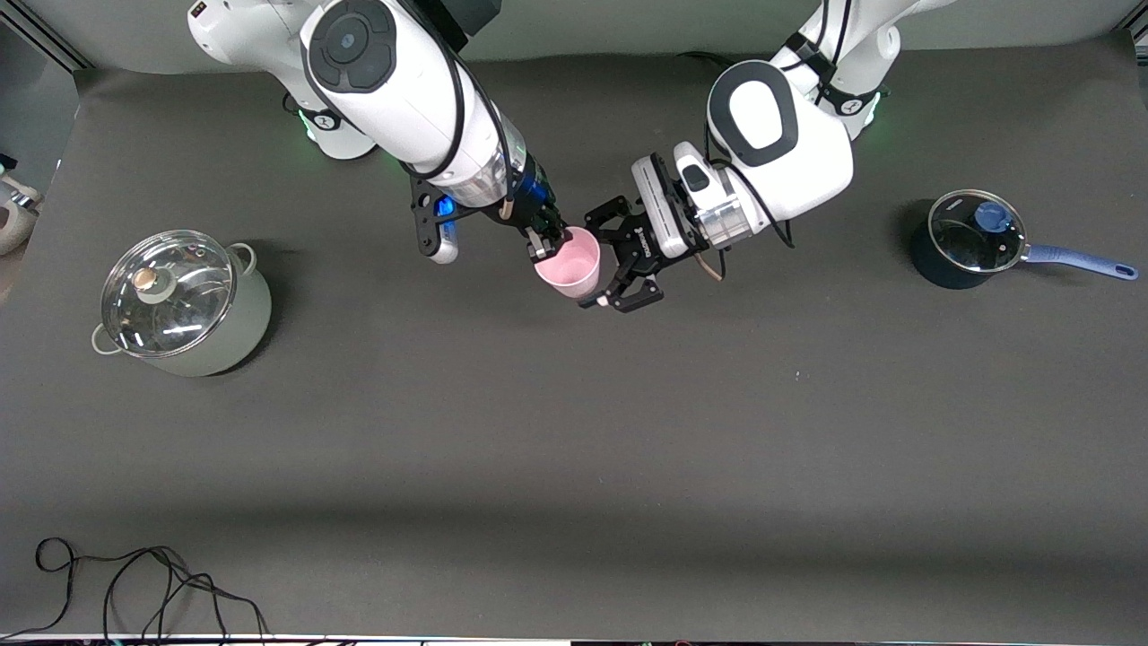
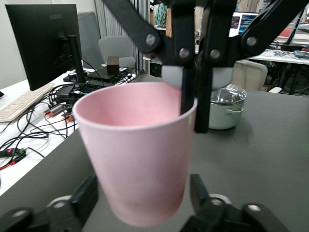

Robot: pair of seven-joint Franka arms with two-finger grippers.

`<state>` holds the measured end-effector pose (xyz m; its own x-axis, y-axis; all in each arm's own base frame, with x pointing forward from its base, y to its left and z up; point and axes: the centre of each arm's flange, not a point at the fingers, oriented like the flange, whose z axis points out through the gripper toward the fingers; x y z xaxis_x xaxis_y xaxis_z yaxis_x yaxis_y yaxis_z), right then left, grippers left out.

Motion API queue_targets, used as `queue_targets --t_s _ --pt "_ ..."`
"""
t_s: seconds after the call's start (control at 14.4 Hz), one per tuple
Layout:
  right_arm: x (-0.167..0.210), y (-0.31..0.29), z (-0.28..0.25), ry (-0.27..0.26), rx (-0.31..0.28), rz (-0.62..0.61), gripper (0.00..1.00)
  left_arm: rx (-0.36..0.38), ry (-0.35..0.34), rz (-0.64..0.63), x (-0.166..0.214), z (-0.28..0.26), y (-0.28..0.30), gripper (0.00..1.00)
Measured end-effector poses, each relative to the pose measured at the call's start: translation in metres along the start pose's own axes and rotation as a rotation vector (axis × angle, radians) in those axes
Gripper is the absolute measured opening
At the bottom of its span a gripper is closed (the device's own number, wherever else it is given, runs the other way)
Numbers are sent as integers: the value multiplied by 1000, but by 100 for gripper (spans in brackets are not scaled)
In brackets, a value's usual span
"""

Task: Transfer pink cup from left to right arm
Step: 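Grasp the cup rim with the right gripper beside the left gripper, then open the left gripper and withdraw it while the right gripper holds the cup, then lower the cup beside the steel pot with the right gripper and release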

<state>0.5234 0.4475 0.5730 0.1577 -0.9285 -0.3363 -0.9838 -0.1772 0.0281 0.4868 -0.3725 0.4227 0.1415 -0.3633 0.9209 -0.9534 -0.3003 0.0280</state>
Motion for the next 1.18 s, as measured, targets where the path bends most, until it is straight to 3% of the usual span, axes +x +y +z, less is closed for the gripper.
queue_targets --t_s 0.07,0.35,0.56,0.76,0.97,1.18 --pt "0 0 -1 -1 2 0 3 6 0 -5 -1 -2 -3 98" --pt "6 -5 -5 4 15 -41 3 24 1 -39 -10 -8 -18 98" --pt "40 -18 -23 14 17 -132 3 66 4 -108 -36 -26 -56 98" --pt "91 -23 -48 38 -59 -302 3 49 35 -166 -72 -49 -100 98" --pt "140 -16 -75 110 -156 -548 3 -45 54 -184 -106 -69 -131 98" --pt "196 -7 -110 152 -220 -772 3 -237 -23 -314 -127 -93 -151 98"
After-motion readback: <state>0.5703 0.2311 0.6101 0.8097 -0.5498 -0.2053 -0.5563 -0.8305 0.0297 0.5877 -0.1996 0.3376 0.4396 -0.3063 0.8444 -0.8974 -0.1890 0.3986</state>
